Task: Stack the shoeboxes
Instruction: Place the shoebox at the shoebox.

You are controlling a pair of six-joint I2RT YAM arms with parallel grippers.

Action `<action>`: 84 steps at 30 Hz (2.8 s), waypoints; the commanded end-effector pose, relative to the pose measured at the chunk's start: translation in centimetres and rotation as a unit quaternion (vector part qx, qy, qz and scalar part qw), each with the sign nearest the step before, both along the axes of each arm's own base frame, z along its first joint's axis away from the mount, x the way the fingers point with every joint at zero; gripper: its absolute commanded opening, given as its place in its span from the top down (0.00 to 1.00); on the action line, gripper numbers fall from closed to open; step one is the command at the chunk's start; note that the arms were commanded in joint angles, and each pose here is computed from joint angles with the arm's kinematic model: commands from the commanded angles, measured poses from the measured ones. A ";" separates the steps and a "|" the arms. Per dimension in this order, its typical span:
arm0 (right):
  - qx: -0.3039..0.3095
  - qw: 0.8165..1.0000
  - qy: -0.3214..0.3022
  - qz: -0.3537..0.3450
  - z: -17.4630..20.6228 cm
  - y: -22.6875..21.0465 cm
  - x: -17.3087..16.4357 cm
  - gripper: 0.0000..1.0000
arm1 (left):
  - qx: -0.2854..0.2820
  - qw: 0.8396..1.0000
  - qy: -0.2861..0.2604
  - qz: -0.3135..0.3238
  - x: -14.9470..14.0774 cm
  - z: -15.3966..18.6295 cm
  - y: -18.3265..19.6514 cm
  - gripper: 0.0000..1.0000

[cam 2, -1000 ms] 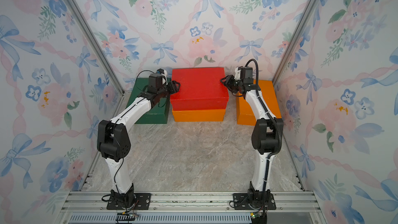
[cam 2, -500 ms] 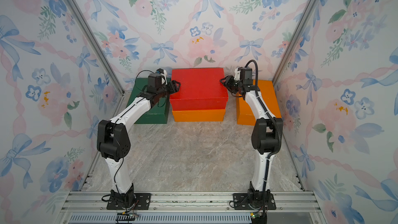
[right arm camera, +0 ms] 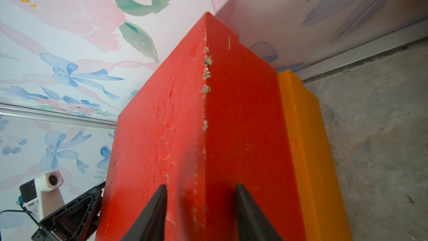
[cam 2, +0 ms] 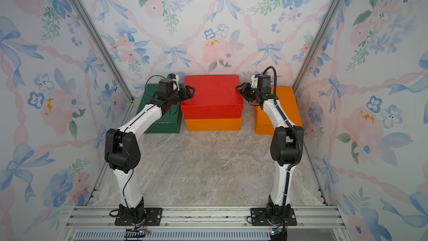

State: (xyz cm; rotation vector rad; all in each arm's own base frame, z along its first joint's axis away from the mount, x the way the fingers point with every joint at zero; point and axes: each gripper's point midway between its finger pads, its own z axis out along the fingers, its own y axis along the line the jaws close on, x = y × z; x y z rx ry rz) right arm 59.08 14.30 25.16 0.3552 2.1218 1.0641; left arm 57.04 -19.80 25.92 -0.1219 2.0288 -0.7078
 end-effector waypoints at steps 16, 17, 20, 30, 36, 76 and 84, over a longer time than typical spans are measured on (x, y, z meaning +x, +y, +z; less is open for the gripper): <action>0.042 0.998 0.010 0.051 0.9 1.9 -1.6 0.48 | -0.040 0.996 -0.017 -0.076 -0.1 1.1 -4.0 0.07; 0.042 0.998 0.011 0.051 0.8 1.9 -1.6 0.48 | -0.040 0.996 -0.016 -0.076 -0.1 1.0 -4.0 0.07; 0.042 0.998 0.011 0.050 0.7 1.8 -1.4 0.47 | -0.040 0.996 -0.014 -0.076 -0.2 0.8 -4.0 0.07; 0.036 0.998 0.011 0.045 0.5 1.4 -1.4 0.34 | -0.034 0.997 -0.008 -0.066 -0.2 0.1 -3.3 0.02; 0.032 0.999 0.011 0.037 0.5 0.8 -1.2 0.20 | -0.031 0.998 -0.008 -0.053 0.1 0.0 -2.2 0.02; -0.074 0.994 -0.012 -0.077 3.8 -7.4 -7.0 0.03 | 0.004 0.996 0.000 0.089 -2.3 0.1 10.2 0.02; -0.199 0.974 -0.003 -0.104 5.9 -8.2 -13.1 0.03 | 0.024 0.992 0.023 0.123 -5.2 -2.1 12.5 0.02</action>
